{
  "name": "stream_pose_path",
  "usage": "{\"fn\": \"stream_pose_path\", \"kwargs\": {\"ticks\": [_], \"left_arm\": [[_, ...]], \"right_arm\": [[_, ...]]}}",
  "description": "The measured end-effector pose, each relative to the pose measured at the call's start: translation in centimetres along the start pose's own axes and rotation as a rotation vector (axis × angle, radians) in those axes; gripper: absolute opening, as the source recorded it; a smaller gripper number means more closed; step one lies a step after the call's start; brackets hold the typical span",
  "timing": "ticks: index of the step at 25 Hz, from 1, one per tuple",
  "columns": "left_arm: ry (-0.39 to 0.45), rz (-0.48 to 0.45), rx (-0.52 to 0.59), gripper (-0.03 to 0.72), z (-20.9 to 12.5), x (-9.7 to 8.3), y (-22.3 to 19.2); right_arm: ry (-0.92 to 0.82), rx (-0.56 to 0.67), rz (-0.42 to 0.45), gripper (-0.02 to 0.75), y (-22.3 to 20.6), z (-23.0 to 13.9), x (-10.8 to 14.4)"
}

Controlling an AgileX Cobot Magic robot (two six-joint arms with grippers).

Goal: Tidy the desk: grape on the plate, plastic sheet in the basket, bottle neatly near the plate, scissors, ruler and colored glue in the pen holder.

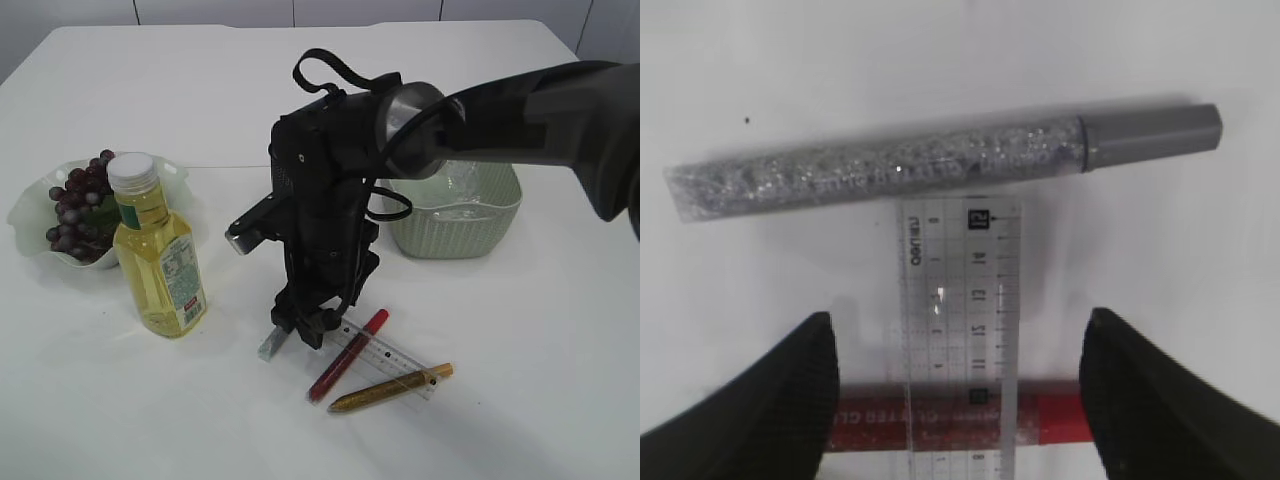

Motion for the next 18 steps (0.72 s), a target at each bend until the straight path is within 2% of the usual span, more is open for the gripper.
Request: {"fn": "stream_pose_path", "kwargs": {"ticks": [18], "left_arm": [[-0.002,0.000,0.000,0.350,0.00,0.00,0.00]], "right_arm": [[0.004,-0.004,-0.005,0.552,-0.72,0.20,-0.08]]}}
Point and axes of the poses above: a point on each arm's last joint axis where the gripper is mounted, y pointing back along that axis away from the gripper, x along the wrist's bending axis when the last joint is at zero, z = x × y, the point moved 9 cm from there along -y, pointing out along that axis toward the gripper, and after that the axes turned 8 degrees about -y, right-handed, at the moved point
